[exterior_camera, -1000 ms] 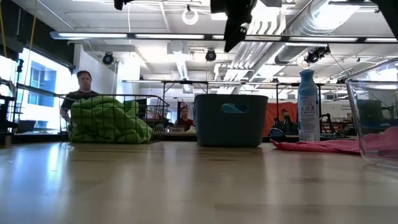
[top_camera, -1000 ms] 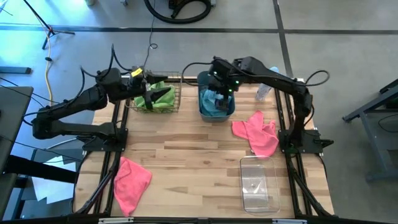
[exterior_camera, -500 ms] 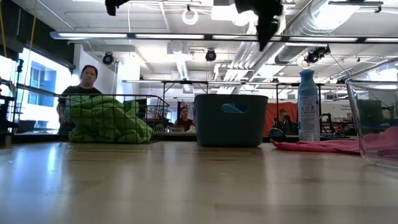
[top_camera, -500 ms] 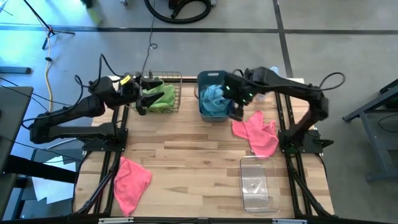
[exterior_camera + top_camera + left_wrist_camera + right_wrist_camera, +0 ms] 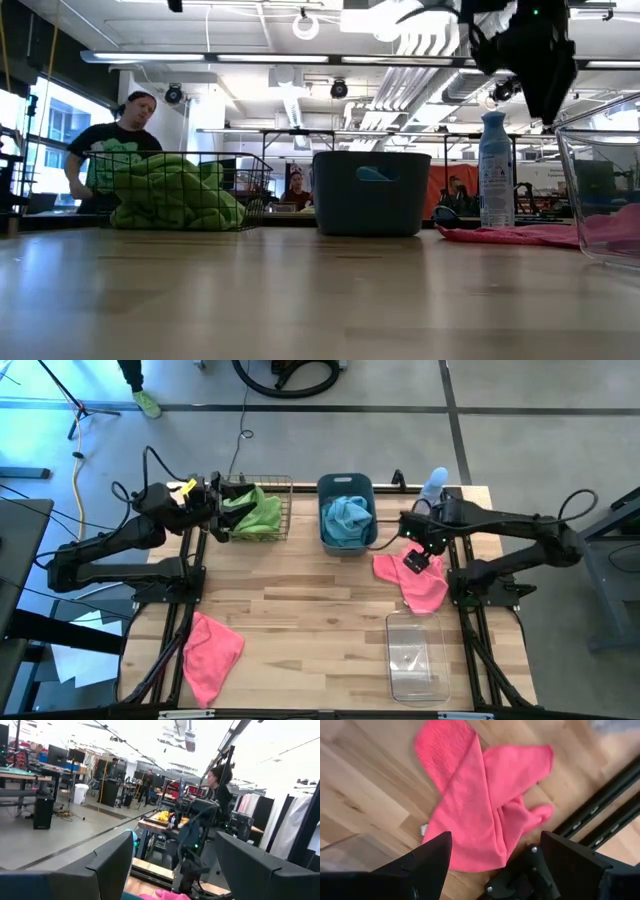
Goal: Sort microfiber towel by color & place in baskets
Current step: Put the top pink microfiber cloth into the transparent bin
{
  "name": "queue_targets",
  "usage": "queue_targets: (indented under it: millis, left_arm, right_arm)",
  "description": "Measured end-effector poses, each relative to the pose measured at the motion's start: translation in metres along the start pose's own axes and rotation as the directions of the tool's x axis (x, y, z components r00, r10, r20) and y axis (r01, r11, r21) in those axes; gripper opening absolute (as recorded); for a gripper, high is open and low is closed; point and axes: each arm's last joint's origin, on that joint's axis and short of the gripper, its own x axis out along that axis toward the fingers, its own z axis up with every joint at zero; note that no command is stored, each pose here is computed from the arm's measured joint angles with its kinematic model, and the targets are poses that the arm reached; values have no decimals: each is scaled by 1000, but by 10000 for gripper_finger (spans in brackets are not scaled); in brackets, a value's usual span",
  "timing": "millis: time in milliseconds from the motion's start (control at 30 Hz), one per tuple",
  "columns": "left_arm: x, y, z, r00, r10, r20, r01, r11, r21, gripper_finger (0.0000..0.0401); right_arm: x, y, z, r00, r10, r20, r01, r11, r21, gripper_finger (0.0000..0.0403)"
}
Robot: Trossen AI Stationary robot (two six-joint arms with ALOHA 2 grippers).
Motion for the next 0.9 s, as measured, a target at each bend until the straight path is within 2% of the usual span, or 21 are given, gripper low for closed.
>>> queue_targets:
  millis: [233, 500, 700, 833, 900]
  left_arm:
    - [3, 1, 1, 999, 32, 29, -31, 999, -20, 266]
    - [4, 2, 2, 998, 47, 39, -46, 999, -28, 266]
    - [4, 2, 2, 998, 54, 42, -53, 998, -28, 266]
    - [4, 2, 2, 997, 59, 44, -57, 998, -30, 266]
    - [4, 2, 2, 997, 58, 45, -57, 998, -33, 266]
  right_arm:
    - [40, 10, 7, 998, -14, -64, 22, 991, 129, 300]
    - [93, 15, -3, 995, 2, -104, 17, 983, 183, 300]
    - [118, 7, -13, 993, -69, -97, 94, 956, 279, 300]
    - [130, 9, -13, 998, -15, -57, 33, 941, 337, 300]
    - [134, 8, -15, 997, -28, -67, 50, 931, 362, 300]
